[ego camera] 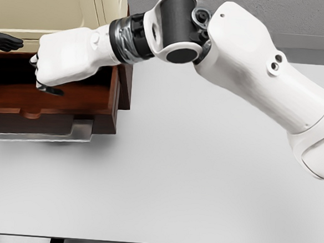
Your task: Open the cabinet drawer with left arm, and place a switch into the drawer with right arm
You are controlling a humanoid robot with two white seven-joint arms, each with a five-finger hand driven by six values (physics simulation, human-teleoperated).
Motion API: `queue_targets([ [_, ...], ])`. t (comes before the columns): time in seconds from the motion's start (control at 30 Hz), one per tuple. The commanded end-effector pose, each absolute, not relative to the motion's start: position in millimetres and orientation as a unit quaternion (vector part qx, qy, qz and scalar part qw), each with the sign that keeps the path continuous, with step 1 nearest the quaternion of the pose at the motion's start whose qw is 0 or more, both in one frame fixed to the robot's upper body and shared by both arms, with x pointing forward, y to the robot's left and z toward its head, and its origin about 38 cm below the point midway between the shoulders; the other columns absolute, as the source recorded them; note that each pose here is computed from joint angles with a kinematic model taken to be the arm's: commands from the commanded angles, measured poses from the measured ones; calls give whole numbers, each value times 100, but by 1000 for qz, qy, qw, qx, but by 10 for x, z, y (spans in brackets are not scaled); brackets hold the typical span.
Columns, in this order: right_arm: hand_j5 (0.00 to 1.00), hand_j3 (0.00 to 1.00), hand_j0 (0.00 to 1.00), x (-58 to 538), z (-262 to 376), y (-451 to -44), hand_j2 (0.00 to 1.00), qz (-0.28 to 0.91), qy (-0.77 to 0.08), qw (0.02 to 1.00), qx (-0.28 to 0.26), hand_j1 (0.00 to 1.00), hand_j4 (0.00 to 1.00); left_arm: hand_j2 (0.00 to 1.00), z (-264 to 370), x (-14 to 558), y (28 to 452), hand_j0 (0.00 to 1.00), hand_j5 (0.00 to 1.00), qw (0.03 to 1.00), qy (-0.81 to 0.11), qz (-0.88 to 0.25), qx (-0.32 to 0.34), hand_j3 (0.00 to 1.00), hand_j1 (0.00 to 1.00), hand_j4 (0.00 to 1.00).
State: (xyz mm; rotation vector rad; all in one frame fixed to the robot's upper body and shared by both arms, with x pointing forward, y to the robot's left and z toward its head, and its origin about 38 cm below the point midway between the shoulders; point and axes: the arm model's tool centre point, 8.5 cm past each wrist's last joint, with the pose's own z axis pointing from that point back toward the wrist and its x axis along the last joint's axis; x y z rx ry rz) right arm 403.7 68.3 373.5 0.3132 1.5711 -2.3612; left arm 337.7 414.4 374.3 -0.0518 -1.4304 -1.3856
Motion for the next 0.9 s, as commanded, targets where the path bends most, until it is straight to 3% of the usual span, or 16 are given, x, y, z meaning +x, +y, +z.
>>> queue_targets([
  [0.0, 35, 35, 35, 4182, 3658, 779, 35, -825, 545, 114, 101, 35, 35, 100, 3747, 3375, 4143, 100, 100, 545, -604, -581, -24, 100, 100, 100],
  [0.5, 40, 40, 40, 4380, 3432, 876, 40, -844, 522, 76, 94, 40, 40, 100, 3734, 3378, 4145, 100, 100, 546, -603, -581, -25, 100, 100, 100],
  [0.53, 44, 44, 44, 4377, 3425, 879, 44, -845, 520, 77, 94, 44, 44, 100, 3735, 3378, 4144, 100, 100, 545, -603, -582, -25, 100, 100, 100],
  [0.57, 56, 56, 56, 4378, 3413, 880, 56, -846, 518, 78, 96, 56, 56, 100, 3734, 3378, 4145, 100, 100, 546, -603, -581, -25, 100, 100, 100],
  [0.63, 58, 58, 58, 4375, 3406, 883, 58, -847, 516, 80, 96, 58, 58, 100, 3734, 3378, 4145, 100, 100, 546, -603, -581, -25, 100, 100, 100],
  [0.7, 100, 100, 100, 4388, 3387, 882, 100, -852, 502, 90, 117, 100, 100, 100, 3734, 3378, 4144, 100, 100, 545, -603, -582, -25, 100, 100, 100],
  [0.87, 100, 100, 100, 4362, 3407, 896, 100, -852, 501, 96, 118, 100, 100, 100, 3734, 3378, 4145, 100, 100, 546, -603, -581, -25, 100, 100, 100],
])
